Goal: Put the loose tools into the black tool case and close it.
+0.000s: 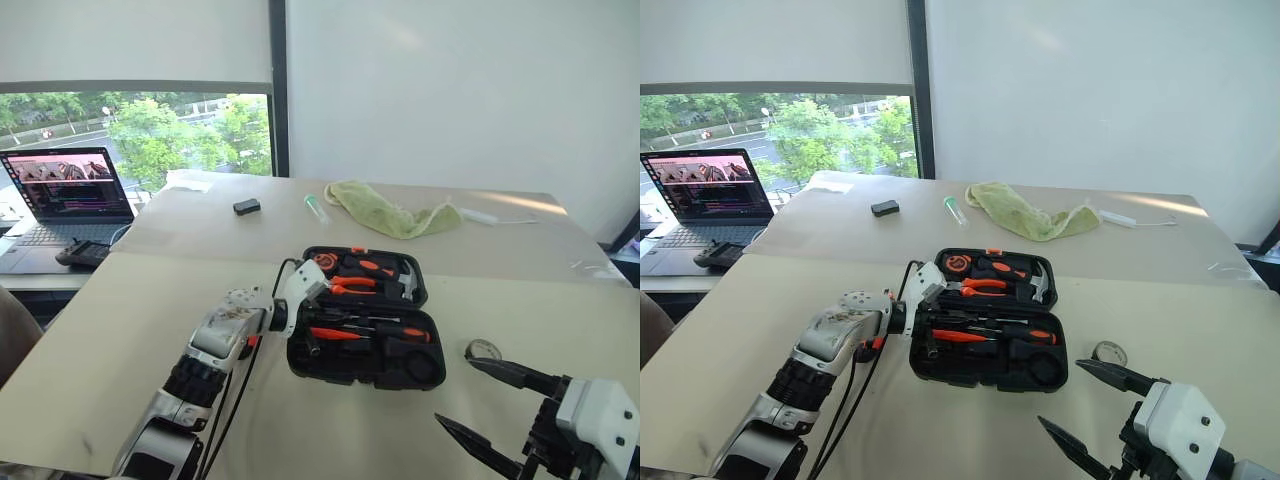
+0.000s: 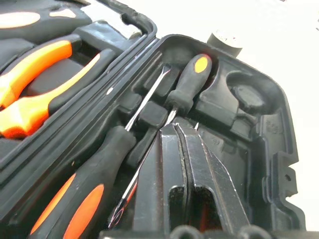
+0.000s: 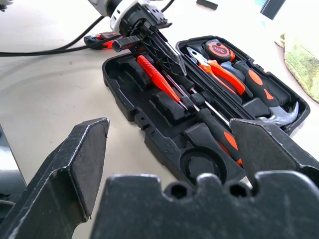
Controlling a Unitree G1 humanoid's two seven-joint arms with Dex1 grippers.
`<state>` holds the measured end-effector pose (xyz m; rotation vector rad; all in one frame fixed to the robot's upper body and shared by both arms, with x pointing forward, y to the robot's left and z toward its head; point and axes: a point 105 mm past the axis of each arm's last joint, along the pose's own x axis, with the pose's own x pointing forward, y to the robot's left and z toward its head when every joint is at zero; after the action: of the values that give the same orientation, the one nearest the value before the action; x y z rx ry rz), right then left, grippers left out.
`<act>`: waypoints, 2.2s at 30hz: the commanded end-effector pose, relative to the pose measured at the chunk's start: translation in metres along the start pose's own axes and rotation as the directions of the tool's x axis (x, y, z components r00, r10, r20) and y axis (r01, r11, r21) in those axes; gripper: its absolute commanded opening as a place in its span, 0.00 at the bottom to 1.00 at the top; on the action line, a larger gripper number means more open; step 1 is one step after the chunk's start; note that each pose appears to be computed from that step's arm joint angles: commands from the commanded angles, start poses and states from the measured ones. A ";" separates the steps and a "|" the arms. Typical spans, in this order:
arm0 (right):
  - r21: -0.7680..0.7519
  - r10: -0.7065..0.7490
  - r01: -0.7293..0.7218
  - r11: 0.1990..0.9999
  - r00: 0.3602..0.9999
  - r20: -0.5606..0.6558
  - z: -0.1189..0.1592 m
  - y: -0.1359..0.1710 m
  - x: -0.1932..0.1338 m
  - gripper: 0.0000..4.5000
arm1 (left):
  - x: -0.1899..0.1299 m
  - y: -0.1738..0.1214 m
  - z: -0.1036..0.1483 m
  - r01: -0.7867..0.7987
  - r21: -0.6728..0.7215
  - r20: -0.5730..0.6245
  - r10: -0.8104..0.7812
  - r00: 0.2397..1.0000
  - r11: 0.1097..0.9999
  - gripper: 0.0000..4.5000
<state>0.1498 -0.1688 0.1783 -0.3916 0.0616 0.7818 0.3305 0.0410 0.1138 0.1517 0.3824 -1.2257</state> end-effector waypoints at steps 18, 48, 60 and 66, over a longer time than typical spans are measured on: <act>-0.033 0.020 -0.018 0.999 0.999 0.041 0.012 0.002 0.001 1.00 | -0.008 -0.017 -0.007 0.083 -0.077 0.081 -0.077 0.994 0.994 0.01; -0.028 0.053 -0.051 0.998 0.997 0.058 0.015 0.001 0.009 1.00 | -0.062 0.026 0.012 -0.136 -0.217 0.093 0.159 0.983 0.967 0.01; -0.025 0.043 -0.041 0.999 0.997 0.062 0.014 0.001 0.009 1.00 | -0.052 0.008 -0.031 0.048 -0.092 -0.091 -0.056 0.994 0.995 0.01; -0.024 0.035 -0.034 0.999 0.997 0.065 0.014 0.001 0.009 1.00 | -0.053 -0.004 -0.029 0.143 -0.034 -0.105 -0.146 0.984 0.989 0.01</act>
<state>0.1564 -0.1610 0.1833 -0.3789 0.0366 0.8236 0.3075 0.0971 0.1021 0.1366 0.5392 -1.3331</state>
